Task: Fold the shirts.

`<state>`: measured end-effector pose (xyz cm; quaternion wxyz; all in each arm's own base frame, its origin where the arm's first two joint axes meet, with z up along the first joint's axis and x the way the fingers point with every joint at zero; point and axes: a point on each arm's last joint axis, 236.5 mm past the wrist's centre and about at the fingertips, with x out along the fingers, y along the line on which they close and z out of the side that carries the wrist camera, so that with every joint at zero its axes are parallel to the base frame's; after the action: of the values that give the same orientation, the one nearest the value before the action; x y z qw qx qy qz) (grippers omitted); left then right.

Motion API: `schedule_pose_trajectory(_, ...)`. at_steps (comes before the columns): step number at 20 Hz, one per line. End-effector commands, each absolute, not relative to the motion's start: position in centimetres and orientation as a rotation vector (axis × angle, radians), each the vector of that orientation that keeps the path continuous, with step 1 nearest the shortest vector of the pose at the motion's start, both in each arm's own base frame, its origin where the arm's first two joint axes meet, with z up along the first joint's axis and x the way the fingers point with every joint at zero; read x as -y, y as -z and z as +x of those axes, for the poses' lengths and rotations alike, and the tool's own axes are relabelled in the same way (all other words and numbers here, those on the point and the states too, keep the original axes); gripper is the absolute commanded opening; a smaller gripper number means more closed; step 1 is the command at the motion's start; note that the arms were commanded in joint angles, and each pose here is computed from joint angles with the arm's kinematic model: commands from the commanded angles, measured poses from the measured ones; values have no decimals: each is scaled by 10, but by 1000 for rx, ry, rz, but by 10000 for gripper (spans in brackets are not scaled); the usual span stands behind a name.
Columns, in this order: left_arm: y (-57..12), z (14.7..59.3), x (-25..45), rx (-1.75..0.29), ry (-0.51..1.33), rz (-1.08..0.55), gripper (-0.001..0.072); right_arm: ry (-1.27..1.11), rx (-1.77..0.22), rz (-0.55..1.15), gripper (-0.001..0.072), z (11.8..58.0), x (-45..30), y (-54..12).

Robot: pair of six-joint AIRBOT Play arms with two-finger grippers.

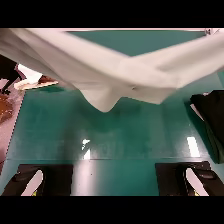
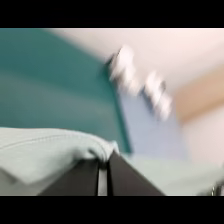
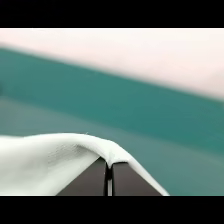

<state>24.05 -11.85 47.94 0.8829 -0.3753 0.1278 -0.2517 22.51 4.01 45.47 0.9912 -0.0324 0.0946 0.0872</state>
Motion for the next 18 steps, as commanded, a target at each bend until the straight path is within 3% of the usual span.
schedule_pose_trajectory(1,-539,174,93,-38,387,-852,26,-41,20,-25,9,196,-16,-536)
schedule_pose_trajectory(4,-444,231,62,-349,148,-910,27,-37,-269,180,10,280,-9,-468)
schedule_pose_trajectory(7,-317,302,68,-740,116,-959,28,-139,-806,274,12,372,-48,-296)
schedule_pose_trajectory(10,-202,352,61,-912,31,-1101,28,-160,-1134,274,12,422,-83,-145)
schedule_pose_trajectory(14,-80,401,44,-899,-92,-1142,29,-163,-1265,253,13,475,-110,-15)
schedule_pose_trajectory(18,-22,455,18,-779,-207,-1146,30,-153,-1203,257,17,528,-117,22)
